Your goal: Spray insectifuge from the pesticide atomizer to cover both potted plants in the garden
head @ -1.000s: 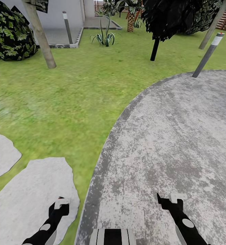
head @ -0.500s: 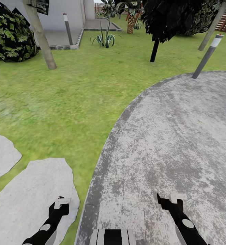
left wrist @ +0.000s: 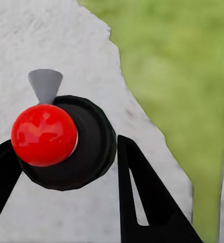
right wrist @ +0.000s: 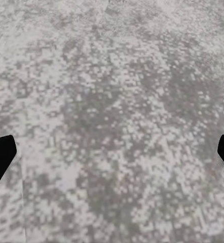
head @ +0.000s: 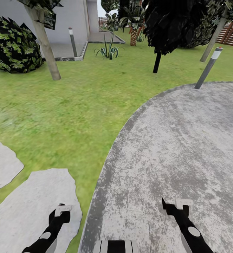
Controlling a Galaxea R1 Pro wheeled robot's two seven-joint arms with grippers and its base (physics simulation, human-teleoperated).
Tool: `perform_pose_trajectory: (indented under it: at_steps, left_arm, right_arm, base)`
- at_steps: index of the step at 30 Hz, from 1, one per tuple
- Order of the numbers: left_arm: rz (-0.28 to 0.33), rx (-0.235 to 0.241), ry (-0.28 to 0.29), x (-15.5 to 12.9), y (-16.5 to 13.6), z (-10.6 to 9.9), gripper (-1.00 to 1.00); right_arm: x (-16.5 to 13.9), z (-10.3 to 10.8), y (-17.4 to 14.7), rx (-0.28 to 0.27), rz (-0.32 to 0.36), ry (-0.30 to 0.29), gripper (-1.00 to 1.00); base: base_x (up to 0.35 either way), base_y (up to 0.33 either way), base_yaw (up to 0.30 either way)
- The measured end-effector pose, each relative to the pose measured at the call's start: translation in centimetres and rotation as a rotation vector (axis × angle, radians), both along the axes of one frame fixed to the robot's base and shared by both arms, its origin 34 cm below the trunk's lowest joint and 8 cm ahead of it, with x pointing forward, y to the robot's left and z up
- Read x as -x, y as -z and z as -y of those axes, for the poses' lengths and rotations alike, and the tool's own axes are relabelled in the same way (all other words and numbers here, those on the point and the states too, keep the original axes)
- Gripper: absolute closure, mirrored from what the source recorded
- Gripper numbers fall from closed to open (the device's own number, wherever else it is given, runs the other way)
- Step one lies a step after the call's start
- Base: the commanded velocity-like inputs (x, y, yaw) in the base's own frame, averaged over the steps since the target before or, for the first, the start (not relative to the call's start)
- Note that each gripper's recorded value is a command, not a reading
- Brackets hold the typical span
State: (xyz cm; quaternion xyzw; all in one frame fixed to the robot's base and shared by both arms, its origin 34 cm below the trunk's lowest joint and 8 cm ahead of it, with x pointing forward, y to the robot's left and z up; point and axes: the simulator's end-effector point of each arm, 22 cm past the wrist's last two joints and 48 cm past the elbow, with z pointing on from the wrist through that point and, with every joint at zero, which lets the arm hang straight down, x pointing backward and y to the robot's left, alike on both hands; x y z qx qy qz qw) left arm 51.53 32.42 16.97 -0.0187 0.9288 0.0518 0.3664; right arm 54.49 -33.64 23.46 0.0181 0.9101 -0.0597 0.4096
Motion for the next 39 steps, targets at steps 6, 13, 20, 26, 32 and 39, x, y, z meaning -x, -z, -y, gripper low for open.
perform_pose_trajectory:
  at_steps: [6,13,20,26,32,39]
  left_arm:
    - [-0.039,-0.032,-0.016,4.1,0.2,-2.7,1.0]
    - [-0.087,-0.04,-0.061,9.8,0.5,-4.3,1.0]
    - [-0.035,-0.045,-0.08,11.5,-0.7,-4.8,1.0]
    - [-0.002,-0.046,-0.082,11.1,-1.8,-4.8,1.0]
    - [0.023,-0.043,-0.082,10.4,-2.7,-4.7,1.0]
    - [0.049,-0.04,-0.082,9.7,-3.6,-4.6,1.0]
  right_arm:
    - [0.4,-0.1,-0.3,-0.003,0.002,0.001,-1.0]
    - [4.5,1.5,2.0,0.014,-0.046,0.017,-1.0]
    - [11.6,3.4,4.5,0.049,-0.08,0.054,-1.0]
    - [12.4,3.0,3.4,0.051,-0.013,0.048,-1.0]
    - [11.8,2.5,2.5,0.044,0.013,0.046,-1.0]
    - [11.0,1.8,1.6,0.034,0.041,0.045,-1.0]
  base:
    - [0.0,0.0,-0.044]
    - [0.0,0.0,-0.076]
    - [0.0,0.0,-0.074]
    - [0.0,0.0,-0.034]
    - [0.0,0.0,-0.002]
    - [0.0,0.0,0.165]
